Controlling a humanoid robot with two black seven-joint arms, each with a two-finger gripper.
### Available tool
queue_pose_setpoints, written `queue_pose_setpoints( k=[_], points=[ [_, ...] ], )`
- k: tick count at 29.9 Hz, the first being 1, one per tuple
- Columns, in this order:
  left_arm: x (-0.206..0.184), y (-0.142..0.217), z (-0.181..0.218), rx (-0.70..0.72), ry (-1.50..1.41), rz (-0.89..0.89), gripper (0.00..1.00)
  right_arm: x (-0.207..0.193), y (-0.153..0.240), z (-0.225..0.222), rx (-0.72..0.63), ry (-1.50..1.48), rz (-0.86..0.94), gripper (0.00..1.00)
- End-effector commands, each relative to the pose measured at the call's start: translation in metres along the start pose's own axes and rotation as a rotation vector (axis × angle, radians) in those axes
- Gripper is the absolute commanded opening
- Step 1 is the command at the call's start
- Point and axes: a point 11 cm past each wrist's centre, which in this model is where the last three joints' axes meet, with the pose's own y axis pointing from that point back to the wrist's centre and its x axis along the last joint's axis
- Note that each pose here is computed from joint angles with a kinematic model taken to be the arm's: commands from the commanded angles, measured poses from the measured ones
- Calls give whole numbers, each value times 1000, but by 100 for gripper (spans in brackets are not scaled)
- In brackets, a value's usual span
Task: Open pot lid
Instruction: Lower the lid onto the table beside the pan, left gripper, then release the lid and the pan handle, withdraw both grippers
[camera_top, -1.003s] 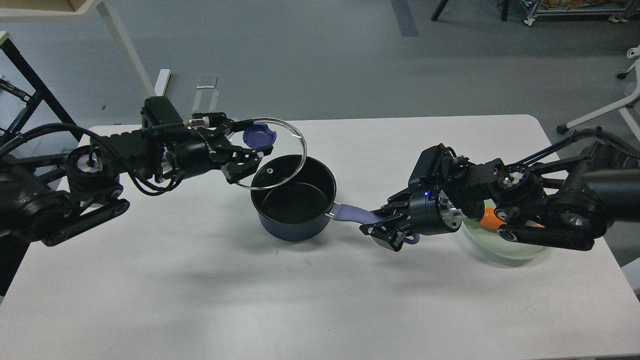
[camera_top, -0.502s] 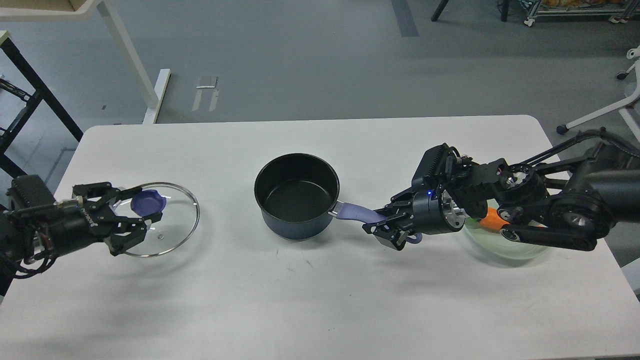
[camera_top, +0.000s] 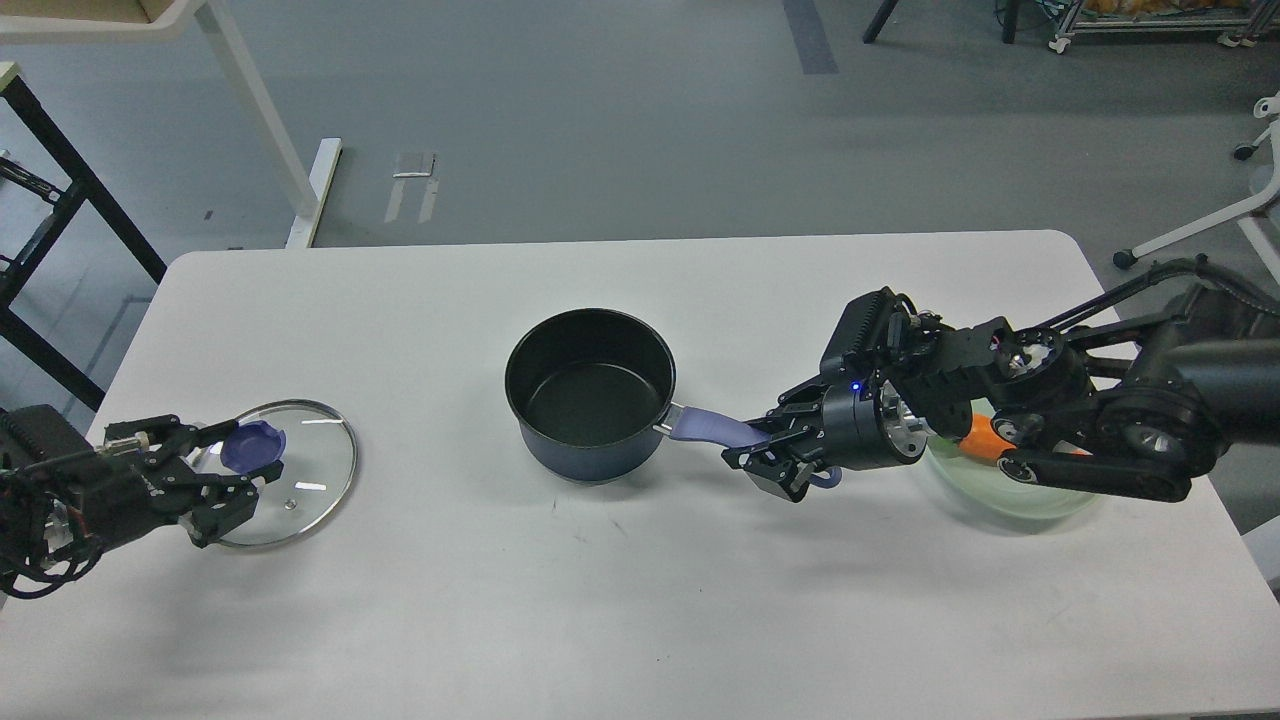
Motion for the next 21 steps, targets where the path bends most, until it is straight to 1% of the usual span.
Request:
queue_pose_setpoints(
  k=[1,3,6,8,9,10,13,15,16,18,21],
  points=[
    [1,-2,0,-2,-2,1,58,0,1,1,-2,-3,0,17],
    [3,-3,-1,-1,-4,4,75,-1,1,1,-4,-4,1,17],
    [8,-4,-4,5,-6,17,80,-1,1,1,-3,-5,0,18],
    [15,-5,-8,20,6,39,85,-1,0,0,-1,-4,1,20],
    [22,-6,-11,35,21,61,87,1,0,0,-1,-3,6,25],
    [29,-7,-15,49,36,82,89,3,1,1,-3,-4,13,33],
    [47,-9,-25,95,97,150,94,7,1,1,-2,-20,36,70],
    [56,-9,-31,121,131,188,95,11,2,1,-6,-60,58,94],
    [66,-9,-36,136,148,217,95,12,3,2,-9,-88,69,97],
    [91,-9,-48,168,176,288,96,16,4,3,-11,-119,86,98],
    [127,-12,-63,192,300,330,97,26,11,9,-26,-127,118,98]
  ],
)
